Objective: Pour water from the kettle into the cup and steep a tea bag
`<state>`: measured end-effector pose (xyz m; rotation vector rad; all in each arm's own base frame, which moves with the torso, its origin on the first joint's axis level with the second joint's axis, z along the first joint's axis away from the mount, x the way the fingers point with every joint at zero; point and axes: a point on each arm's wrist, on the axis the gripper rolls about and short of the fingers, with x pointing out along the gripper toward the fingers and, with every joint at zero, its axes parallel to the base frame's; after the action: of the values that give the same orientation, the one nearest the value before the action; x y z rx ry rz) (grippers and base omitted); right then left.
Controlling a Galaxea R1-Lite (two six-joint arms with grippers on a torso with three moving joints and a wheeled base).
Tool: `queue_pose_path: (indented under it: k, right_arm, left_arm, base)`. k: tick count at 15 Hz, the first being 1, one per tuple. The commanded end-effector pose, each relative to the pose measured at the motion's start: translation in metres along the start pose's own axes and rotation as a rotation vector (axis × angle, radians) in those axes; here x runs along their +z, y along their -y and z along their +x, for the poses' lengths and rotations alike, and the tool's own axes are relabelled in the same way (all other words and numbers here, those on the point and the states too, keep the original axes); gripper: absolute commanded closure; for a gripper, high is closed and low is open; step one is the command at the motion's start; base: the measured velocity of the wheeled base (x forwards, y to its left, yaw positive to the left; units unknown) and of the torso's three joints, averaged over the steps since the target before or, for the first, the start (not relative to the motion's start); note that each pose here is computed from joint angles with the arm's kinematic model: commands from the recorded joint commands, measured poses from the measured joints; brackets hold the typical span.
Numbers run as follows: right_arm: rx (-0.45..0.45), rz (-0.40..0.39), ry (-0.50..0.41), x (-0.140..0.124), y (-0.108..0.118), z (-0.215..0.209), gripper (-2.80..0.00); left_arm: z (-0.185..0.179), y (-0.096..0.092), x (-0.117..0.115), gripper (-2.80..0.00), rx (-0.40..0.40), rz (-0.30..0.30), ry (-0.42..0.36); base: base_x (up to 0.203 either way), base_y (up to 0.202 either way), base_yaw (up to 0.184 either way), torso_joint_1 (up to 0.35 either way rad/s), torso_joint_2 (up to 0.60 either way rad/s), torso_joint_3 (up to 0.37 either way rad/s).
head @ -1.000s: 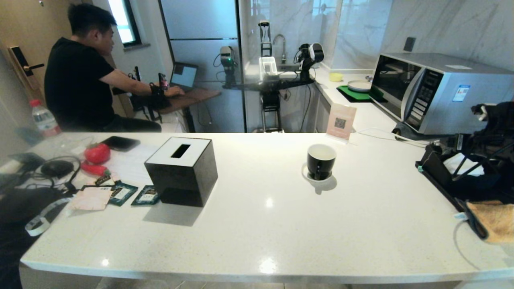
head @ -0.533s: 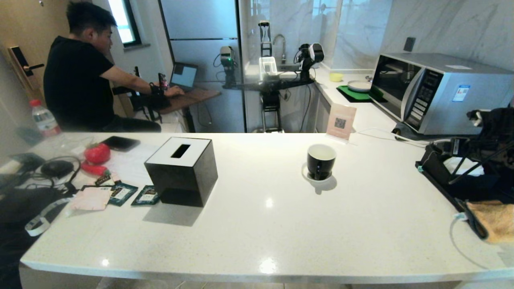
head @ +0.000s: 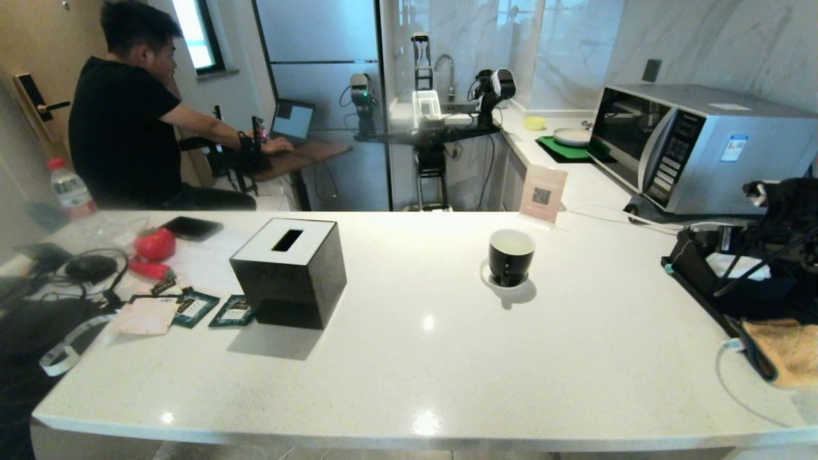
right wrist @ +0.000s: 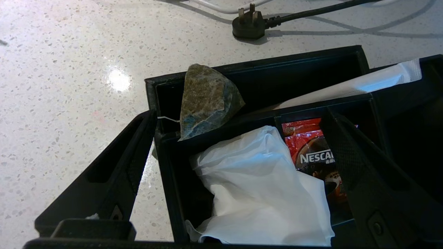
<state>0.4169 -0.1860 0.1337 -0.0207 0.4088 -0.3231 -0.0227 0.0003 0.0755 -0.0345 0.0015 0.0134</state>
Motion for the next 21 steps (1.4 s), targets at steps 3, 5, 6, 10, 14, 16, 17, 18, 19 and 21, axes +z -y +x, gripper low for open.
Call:
queue_pose_path:
  k: [3,5,6,10,14,16,17,18,19,21]
  right_arm:
    - [0.002,-0.001,-0.001,-0.0011,0.0000,0.0006,-2.80]
    - [0.003,-0.001,-0.001,-0.0011,-0.0001,0.0006,-2.80]
    - [0.003,-0.001,-0.002,-0.0013,-0.0001,0.0006,-2.80]
    - [0.003,-0.001,-0.006,-0.0023,-0.0002,0.0002,-2.80]
    - [0.001,-0.001,-0.005,-0.0018,-0.0002,-0.0002,-2.80]
    - [0.002,-0.004,-0.006,-0.0022,-0.0002,-0.0002,-2.80]
    - [0.003,-0.003,-0.006,-0.0022,-0.0003,-0.0002,0.00]
    - [0.003,-0.004,-0.003,-0.0016,-0.0002,-0.0002,0.00]
    - [0.003,-0.004,-0.004,-0.0016,-0.0002,-0.0007,0.00]
    - [0.003,-0.002,-0.003,-0.0010,-0.0002,-0.0011,0.00]
  left_arm:
    - [0.0000,0.0000,0.0000,0.00,0.000,-0.001,0.000]
    - [0.0001,0.0000,0.0000,0.00,0.000,-0.001,-0.001]
    - [0.0000,0.0000,0.0000,0.00,0.000,-0.001,0.000]
    - [0.0000,0.0000,0.0000,0.00,0.000,-0.001,0.000]
    - [0.0000,0.0000,0.0000,0.00,0.000,-0.001,-0.001]
    - [0.0001,0.0000,0.0000,0.00,0.000,-0.001,-0.001]
    - [0.0001,0.0000,0.0001,0.00,0.000,-0.001,0.000]
    - [0.0000,0.0000,0.0000,0.00,0.000,-0.001,0.000]
    - [0.0001,0.0000,0.0000,0.00,0.000,-0.001,-0.001]
    - [0.0001,0.0000,0.0000,0.00,0.000,-0.001,-0.001]
  base:
    - [0.000,0.000,0.000,0.000,0.00,0.000]
    - [0.000,0.000,0.000,0.000,0.00,0.000]
    - [0.000,0.000,0.000,0.000,0.00,0.000]
    - [0.000,0.000,0.000,0.000,0.00,0.000]
    - [0.000,0.000,0.000,0.000,0.00,0.000]
    - [0.000,0.000,0.000,0.000,0.00,0.000]
    - [0.000,0.000,0.000,0.000,0.00,0.000]
    - [0.000,0.000,0.000,0.000,0.00,0.000]
    - [0.000,0.000,0.000,0.000,0.00,0.000]
    - [0.000,0.000,0.000,0.000,0.00,0.000]
